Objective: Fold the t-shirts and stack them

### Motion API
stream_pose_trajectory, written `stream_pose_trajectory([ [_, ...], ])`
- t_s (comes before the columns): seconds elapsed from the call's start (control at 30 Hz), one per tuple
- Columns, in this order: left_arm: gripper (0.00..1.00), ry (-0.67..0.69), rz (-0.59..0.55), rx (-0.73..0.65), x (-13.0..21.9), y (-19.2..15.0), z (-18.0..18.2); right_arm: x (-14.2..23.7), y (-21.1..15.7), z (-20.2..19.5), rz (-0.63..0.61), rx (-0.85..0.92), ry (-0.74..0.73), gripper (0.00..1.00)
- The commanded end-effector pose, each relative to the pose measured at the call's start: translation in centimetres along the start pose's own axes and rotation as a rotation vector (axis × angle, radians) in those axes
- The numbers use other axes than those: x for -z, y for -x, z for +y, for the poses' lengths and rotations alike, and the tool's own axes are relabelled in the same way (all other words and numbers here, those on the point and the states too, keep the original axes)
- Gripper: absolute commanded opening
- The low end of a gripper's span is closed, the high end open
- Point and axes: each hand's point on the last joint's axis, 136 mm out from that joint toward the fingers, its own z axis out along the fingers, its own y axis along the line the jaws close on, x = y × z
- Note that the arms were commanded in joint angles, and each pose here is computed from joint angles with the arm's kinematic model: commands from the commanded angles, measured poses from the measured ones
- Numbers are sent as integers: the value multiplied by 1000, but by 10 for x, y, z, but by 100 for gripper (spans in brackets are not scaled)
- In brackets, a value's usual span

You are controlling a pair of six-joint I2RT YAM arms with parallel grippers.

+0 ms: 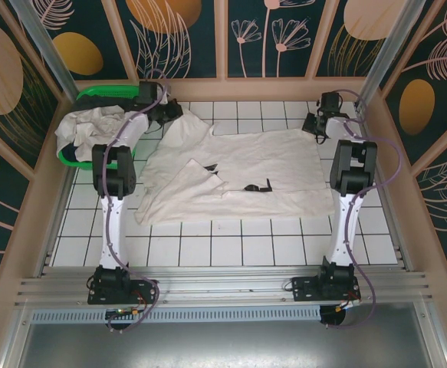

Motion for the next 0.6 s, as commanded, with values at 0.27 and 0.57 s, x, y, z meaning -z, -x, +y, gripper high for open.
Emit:
stream_pose_trajectory([
  [0.27, 0, 14, -126, -147, 139, -24, -45, 89, -24, -11, -36, -54, 76, 0],
  [0.57, 0, 104, -184, -148, 200, -98, -24, 112, -67, -54, -20, -213, 156, 0],
])
